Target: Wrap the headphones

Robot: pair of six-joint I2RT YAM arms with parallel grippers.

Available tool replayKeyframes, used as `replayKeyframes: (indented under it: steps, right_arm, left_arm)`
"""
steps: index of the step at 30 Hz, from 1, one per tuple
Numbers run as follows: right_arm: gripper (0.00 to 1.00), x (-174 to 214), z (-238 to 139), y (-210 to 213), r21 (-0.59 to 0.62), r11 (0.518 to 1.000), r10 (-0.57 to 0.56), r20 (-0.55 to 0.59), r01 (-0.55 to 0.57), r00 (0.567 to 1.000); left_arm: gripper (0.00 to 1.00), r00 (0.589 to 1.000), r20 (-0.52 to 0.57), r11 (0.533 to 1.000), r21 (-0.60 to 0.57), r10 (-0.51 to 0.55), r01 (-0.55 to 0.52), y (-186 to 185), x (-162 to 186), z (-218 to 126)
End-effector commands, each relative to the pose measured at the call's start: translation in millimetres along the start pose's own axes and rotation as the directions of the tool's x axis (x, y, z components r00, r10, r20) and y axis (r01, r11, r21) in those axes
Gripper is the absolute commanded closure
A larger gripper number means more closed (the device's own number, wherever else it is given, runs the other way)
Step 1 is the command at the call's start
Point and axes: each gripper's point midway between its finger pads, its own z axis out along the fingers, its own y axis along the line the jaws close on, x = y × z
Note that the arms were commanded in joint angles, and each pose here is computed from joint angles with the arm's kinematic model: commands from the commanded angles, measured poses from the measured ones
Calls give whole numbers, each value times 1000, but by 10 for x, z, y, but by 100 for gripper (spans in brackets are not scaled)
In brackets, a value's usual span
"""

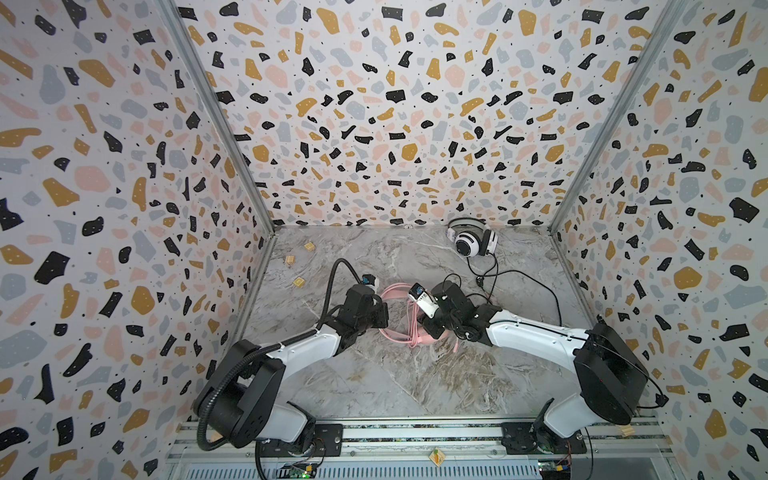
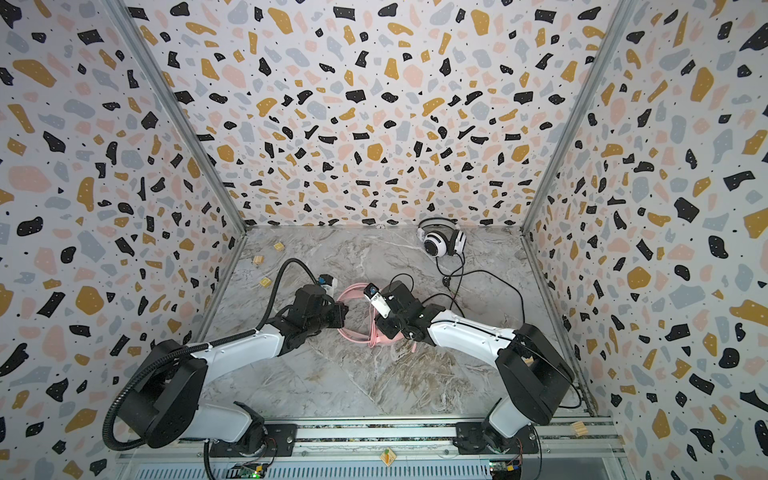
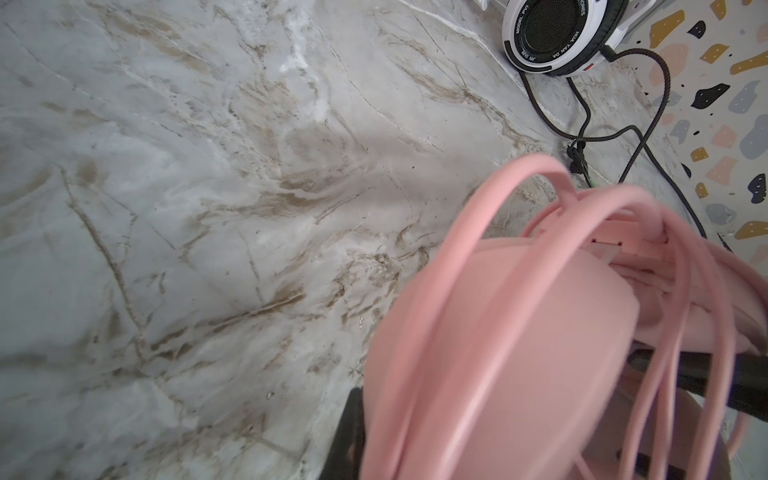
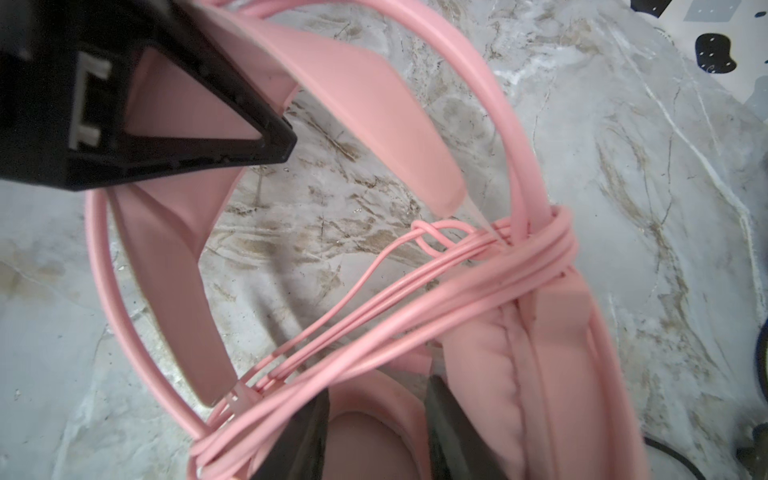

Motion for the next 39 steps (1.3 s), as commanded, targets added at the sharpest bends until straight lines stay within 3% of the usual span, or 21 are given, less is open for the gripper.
replayKeyframes:
  steps: [1, 9, 16, 21, 26, 32, 35, 39]
  right_arm:
    - [58, -261, -274, -45, -1, 999, 51, 86, -52, 995]
    - [56, -179, -637, -231, 106, 978, 168, 123, -181, 978]
    - [55, -96, -891, -319, 108, 946, 278, 212, -305, 937]
    - [54, 7, -970, -389, 93, 928, 330, 236, -360, 914]
    - [54, 135, -1006, -482, 116, 909, 368, 228, -400, 901]
    - [54, 372, -1035, -705, 129, 855, 463, 244, -502, 852]
    - [54, 443, -1067, -801, 140, 837, 485, 260, -530, 835]
    - [54, 488, -1142, -925, 137, 813, 514, 285, -565, 809]
  left_arm:
    - [100, 999, 48, 999, 42, -4, 2, -132, -220, -3]
    - [100, 998, 32, 998, -32, -47, 48, 37, -213, 154]
    - [100, 989, 50, 986, -79, -141, 145, 276, -335, 389]
    - [100, 958, 160, 960, -105, -240, 258, 601, -602, 437]
    - [100, 936, 222, 935, -166, -273, 312, 938, -881, 509]
    - [92, 940, 195, 930, -184, -281, 317, 1087, -1023, 691]
    - [82, 940, 197, 931, -182, -280, 316, 1091, -1042, 685]
    - [80, 939, 204, 935, -167, -277, 313, 1077, -1075, 628]
